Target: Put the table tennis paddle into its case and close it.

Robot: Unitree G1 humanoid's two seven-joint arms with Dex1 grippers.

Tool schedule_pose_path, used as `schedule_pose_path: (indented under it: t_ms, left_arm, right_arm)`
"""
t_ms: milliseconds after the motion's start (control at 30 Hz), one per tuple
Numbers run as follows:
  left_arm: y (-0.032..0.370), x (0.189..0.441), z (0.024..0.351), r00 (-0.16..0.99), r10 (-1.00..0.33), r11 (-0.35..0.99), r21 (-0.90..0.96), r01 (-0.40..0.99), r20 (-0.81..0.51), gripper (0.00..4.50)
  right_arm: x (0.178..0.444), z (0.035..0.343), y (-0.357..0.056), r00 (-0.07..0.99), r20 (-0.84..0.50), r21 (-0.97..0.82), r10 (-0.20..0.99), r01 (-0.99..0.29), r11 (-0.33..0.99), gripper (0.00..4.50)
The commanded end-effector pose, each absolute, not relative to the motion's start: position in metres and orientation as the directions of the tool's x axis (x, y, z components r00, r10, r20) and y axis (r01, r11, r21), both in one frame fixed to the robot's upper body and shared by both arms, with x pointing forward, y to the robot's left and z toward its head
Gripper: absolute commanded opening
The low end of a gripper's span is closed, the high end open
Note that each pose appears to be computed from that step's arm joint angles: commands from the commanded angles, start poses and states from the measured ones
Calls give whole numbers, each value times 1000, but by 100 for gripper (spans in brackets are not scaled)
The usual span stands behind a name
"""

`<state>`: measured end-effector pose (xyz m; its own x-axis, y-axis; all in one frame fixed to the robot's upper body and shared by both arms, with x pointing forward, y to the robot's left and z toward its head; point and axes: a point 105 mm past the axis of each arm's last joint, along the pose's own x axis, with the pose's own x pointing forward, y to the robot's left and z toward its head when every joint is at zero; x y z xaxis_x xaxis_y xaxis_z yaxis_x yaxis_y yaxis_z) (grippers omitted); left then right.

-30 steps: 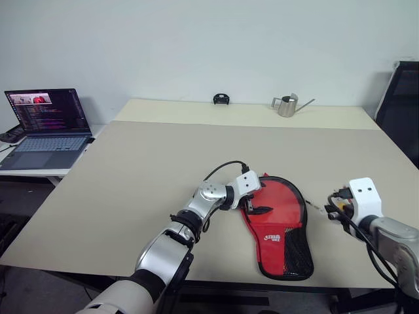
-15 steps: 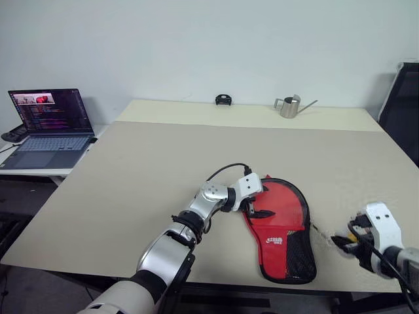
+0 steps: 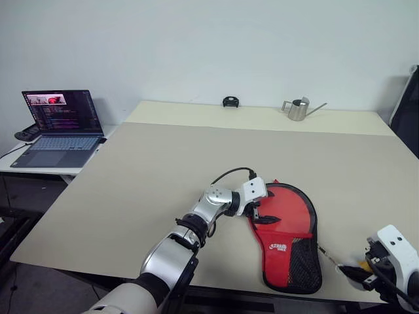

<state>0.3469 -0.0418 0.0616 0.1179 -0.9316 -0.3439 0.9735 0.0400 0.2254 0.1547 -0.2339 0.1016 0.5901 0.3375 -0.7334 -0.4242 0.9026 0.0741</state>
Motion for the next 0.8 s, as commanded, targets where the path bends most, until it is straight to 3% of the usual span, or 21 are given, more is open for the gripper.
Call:
schedule_pose_path:
  t_ms: [33,567,800]
  left_arm:
    - [-8,312,-19,-8,-804,-25,19,999,-595,421]
    - [-11,309,-20,-20,-804,-37,16,999,-594,421]
    - [-14,308,-20,-27,-805,-46,17,999,-593,421]
  right_arm:
    - [139,101,-222,530,-746,126,404,-482,867,64]
    - [90,93,-167,260,-682,393,684,-658,642,56]
    - [98,83,-136,243,-636,389,732,-719,576,56]
